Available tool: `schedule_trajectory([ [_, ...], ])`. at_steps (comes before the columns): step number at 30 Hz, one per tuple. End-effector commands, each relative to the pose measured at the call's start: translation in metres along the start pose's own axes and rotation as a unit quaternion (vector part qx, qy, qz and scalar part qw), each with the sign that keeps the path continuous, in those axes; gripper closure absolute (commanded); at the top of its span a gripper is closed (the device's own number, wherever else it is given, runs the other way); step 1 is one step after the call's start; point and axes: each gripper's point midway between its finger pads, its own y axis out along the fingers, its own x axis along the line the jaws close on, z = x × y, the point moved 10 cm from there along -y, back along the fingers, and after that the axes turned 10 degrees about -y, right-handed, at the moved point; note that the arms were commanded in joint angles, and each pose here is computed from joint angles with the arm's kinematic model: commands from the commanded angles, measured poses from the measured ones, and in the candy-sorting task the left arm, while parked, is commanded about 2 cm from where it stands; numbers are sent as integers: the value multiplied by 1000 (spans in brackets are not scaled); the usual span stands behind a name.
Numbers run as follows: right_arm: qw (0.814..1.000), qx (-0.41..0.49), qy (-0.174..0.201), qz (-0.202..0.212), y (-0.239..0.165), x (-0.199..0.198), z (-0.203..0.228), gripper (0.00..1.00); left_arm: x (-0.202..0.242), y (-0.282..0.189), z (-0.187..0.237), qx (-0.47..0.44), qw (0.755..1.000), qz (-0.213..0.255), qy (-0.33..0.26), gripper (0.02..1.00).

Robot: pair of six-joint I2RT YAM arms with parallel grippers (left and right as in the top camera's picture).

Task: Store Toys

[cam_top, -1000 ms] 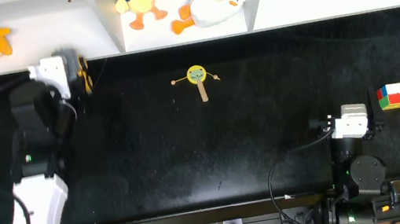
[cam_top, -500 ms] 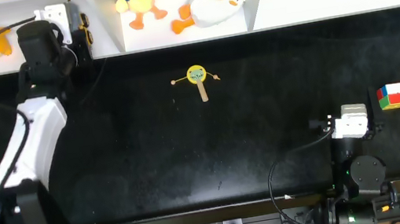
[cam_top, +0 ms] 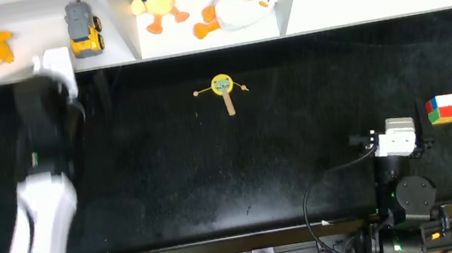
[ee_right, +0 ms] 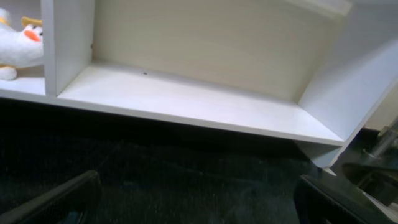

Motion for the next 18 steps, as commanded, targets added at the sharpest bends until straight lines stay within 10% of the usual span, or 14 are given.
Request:
schedule_trajectory([
  [1,1000,1,3,-1,1,1,3,5,23,-60,49,-100,993,-65,-10,23],
  [10,1000,1,3,-1,1,1,3,5,23,-87,103,-293,955,34,-23,20],
  [18,1000,1,3,-1,1,1,3,3,27,-85,135,-232,972,30,-20,20],
])
